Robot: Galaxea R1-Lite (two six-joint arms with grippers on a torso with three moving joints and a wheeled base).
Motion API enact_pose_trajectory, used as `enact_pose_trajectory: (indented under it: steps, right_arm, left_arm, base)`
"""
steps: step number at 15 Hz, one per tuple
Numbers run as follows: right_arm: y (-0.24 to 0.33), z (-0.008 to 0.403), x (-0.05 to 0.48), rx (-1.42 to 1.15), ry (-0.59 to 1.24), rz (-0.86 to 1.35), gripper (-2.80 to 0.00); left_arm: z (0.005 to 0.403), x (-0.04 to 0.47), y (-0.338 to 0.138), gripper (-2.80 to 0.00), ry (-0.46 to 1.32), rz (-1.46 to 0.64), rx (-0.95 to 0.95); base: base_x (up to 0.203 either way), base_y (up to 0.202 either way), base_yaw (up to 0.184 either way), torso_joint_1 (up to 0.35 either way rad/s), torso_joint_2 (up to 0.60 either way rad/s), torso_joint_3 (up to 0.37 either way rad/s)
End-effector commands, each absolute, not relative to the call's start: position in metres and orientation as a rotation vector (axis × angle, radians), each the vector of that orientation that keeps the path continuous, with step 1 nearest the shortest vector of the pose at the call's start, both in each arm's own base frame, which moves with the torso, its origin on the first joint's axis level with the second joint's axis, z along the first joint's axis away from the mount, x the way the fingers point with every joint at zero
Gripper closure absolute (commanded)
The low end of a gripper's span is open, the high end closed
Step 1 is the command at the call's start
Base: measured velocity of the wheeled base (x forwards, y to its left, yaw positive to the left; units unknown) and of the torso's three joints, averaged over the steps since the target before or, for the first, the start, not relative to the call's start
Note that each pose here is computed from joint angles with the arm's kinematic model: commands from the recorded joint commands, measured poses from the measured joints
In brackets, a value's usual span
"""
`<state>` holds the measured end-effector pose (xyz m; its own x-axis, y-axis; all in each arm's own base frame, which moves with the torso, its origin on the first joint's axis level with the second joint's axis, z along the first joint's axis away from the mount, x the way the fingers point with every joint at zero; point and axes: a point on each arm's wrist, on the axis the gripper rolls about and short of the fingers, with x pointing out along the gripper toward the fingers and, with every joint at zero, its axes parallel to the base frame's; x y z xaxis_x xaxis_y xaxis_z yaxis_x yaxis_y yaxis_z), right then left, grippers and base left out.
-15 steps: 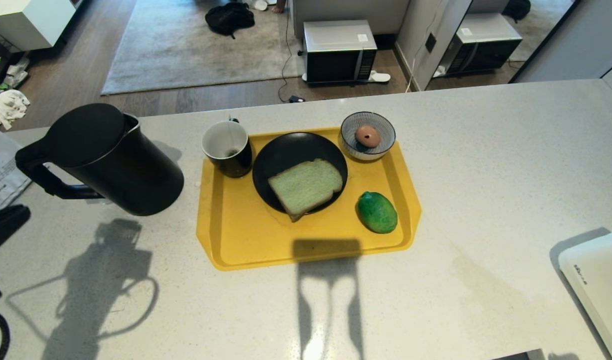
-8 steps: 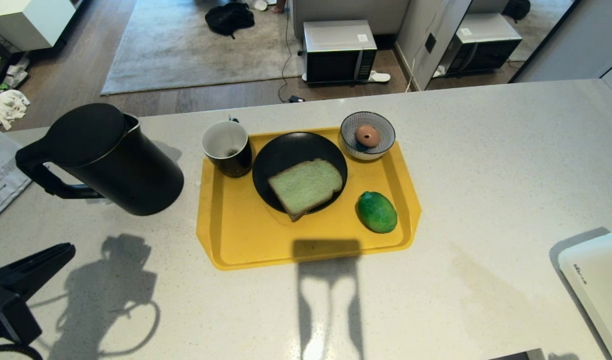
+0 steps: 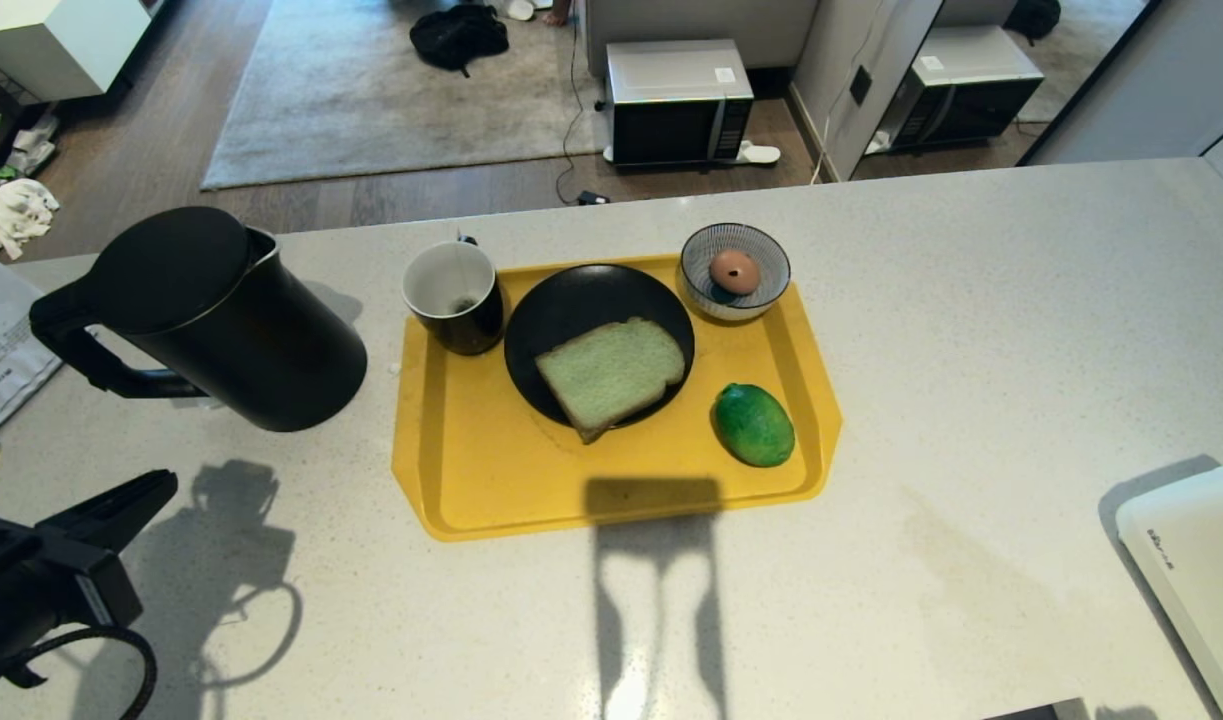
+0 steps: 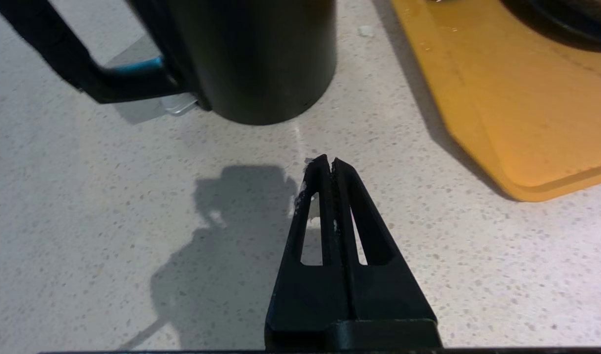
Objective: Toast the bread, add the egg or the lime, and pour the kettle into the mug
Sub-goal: Pick up the kettle
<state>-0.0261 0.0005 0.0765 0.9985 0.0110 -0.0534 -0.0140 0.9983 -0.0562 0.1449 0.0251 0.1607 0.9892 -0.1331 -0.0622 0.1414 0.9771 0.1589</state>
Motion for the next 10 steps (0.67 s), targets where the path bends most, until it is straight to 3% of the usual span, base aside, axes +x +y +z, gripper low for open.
enact_pose_trajectory:
  steps: [1,10]
  right_arm:
    - [0.001,0.076,-0.026,-0.056,0.055,0.012,0.0]
    - [0.001,0.076,-0.026,-0.058,0.055,0.012,0.0]
  left_arm:
    - [0.153,0.15,0.034,-2.8,0.072,-0.089,0.156]
    - [0.165,0.169,0.075,-2.8,-0.024,0.106,0.199]
  base:
    - [0.0,0.0,0.0,0.0,0.0,0.0]
    - [0.0,0.0,0.0,0.0,0.0,0.0]
